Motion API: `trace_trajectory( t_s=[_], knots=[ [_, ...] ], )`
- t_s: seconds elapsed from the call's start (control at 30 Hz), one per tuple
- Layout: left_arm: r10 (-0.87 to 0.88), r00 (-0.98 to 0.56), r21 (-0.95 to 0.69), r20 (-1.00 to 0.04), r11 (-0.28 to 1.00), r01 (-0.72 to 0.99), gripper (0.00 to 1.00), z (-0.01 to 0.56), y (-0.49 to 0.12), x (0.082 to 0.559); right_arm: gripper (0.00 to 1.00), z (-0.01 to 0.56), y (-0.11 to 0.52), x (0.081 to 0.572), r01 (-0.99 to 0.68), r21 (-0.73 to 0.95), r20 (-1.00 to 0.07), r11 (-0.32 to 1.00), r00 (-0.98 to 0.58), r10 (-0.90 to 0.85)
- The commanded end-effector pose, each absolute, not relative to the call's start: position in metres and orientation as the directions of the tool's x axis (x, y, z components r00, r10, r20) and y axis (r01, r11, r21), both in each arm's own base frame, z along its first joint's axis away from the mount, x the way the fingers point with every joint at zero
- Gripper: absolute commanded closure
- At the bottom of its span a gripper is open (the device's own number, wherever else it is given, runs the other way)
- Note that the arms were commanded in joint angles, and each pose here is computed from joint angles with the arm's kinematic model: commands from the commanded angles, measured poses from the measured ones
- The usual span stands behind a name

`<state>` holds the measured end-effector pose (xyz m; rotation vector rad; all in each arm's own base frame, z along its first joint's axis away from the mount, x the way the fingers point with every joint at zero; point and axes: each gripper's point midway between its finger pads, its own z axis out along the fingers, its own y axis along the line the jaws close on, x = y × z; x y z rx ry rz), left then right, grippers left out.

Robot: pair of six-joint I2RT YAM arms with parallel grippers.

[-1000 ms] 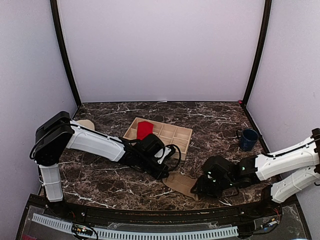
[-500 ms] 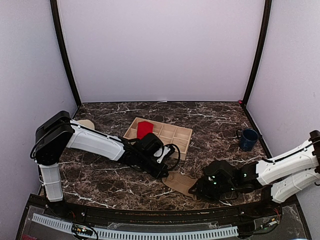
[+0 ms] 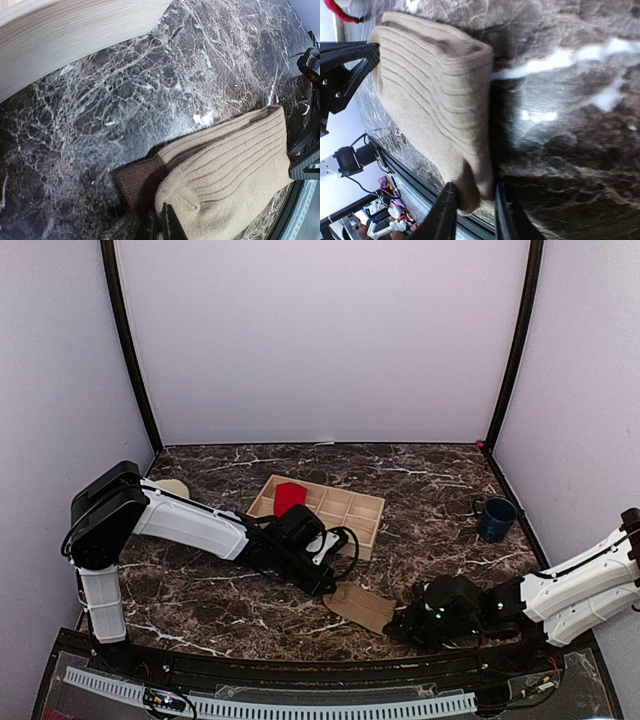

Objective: Roll the socks
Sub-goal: Roll the sock at the center of the board.

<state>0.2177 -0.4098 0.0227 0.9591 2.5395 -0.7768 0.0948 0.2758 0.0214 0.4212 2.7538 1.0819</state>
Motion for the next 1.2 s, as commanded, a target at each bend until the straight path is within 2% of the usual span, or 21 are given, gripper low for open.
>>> trace_trajectory(
  t_s=[0.0,0.17,0.53,0.67,0.8,0.83,1.0,1.17],
  knots=[
    [0.534,-0.746,-0.352,-0.398,0.662,0.662,0.94,-0.001,-0.388,0.214,0.79,0.010,0.263,0.093,0.244,0.672,-0.033,0.699,-0.934,0.357],
    [0.532,-0.748,-0.358,-0.398,0.661,0.660,0.94,-0.002,-0.388,0.215,0.91,0.010,0.274,0.092,0.225,0.672,-0.030,0.706,-0.944,0.329],
    [0.526,-0.754,-0.355,-0.393,0.670,0.652,0.93,-0.003,-0.386,0.216,1.00,0.011,0.281,0.094,0.205,0.652,-0.045,0.730,-0.950,0.307],
    [0.490,-0.773,-0.331,-0.402,0.710,0.622,0.84,0.000,-0.373,0.224,1.00,0.024,0.272,0.099,0.200,0.618,-0.085,0.761,-0.944,0.317],
    [0.432,-0.788,-0.336,-0.439,0.734,0.590,0.60,0.013,-0.364,0.234,1.00,0.033,0.256,0.100,0.181,0.537,-0.118,0.824,-0.951,0.286],
    [0.426,-0.786,-0.338,-0.448,0.734,0.590,0.57,0.017,-0.364,0.235,1.00,0.034,0.252,0.100,0.176,0.516,-0.124,0.838,-0.953,0.277],
    [0.402,-0.768,-0.379,-0.499,0.695,0.611,0.50,0.039,-0.374,0.236,1.00,0.040,0.251,0.106,0.137,0.458,-0.146,0.878,-0.963,0.226],
    [0.386,-0.759,-0.415,-0.525,0.662,0.624,0.50,0.056,-0.379,0.232,1.00,0.044,0.251,0.115,0.045,0.338,-0.175,0.940,-0.978,0.110]
  ],
)
